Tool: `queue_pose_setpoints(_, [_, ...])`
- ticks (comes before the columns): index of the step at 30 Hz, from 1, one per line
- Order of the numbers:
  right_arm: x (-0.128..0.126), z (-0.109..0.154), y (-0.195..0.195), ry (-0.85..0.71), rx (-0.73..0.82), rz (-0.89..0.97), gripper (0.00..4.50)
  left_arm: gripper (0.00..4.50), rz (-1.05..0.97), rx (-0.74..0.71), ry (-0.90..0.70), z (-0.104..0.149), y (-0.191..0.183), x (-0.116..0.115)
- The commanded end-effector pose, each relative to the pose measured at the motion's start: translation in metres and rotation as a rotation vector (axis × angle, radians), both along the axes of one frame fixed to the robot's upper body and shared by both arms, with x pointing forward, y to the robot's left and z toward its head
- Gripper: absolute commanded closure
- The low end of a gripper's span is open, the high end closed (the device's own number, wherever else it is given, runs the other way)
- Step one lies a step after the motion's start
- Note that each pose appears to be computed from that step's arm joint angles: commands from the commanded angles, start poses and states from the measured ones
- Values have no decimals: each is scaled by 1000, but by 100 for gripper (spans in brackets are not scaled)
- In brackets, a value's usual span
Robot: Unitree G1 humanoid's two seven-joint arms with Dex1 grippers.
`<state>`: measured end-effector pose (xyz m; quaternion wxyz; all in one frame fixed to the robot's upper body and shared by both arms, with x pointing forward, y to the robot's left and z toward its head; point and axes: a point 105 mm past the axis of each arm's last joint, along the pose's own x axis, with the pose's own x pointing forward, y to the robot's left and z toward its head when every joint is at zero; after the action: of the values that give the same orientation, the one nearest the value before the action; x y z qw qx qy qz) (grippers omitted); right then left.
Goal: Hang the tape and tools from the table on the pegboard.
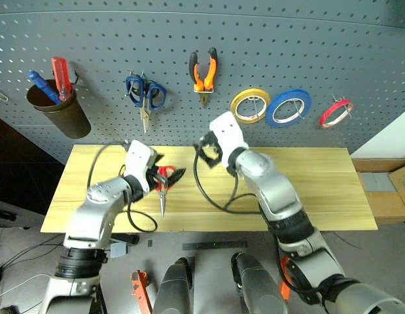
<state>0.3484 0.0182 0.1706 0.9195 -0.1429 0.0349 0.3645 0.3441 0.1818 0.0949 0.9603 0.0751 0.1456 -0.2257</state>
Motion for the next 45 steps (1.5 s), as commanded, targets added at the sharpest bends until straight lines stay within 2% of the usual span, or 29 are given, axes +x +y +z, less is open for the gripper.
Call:
queue_pose_setpoints(1, [-32, 9, 12, 34, 15, 147, 3, 0, 171, 61, 86, -18, 13, -2])
queue_pose_setpoints(5, [-42, 2, 10, 95, 27, 148, 3, 0, 310, 39, 223, -54, 18, -7])
queue_pose_setpoints(8, [-44, 2, 10, 103, 32, 141, 3, 0, 337, 59, 271, -64, 18, -7])
queue_pose_setpoints(13, [-47, 1, 11, 105, 24, 145, 3, 0, 388, 108, 303, -74, 17, 4])
queue_pose_setpoints(18, [-46, 0, 9, 105, 14, 142, 3, 0, 432, 72, 319, -78, 15, 13])
queue_pose_setpoints(21, [-46, 0, 7, 104, 7, 142, 0, 57, 429, 59, 327, -80, 13, 14])
queue_pose_setpoints(24, [-45, 2, 2, 100, -2, 138, 0, 159, 422, 55, 312, -79, 13, 15])
queue_pose_setpoints(29, [-42, 7, -12, 83, -15, 121, 0, 331, 385, 3, 250, -66, 10, 13])
queue_pose_setpoints(30, [-42, 9, -16, 79, -16, 120, 0, 343, 379, -32, 225, -61, 8, 13])
queue_pose_setpoints(37, [-54, 32, -37, 33, -4, 155, 0, 342, 340, -34, 19, -32, 9, -6])
queue_pose_setpoints(42, [-67, 46, -55, -61, -52, 251, 0, 342, 225, 82, -254, 10, 11, -32])
queue_pose_setpoints(45, [-68, 56, -66, -135, -48, 272, 0, 342, 178, 138, -442, 43, 10, -46])
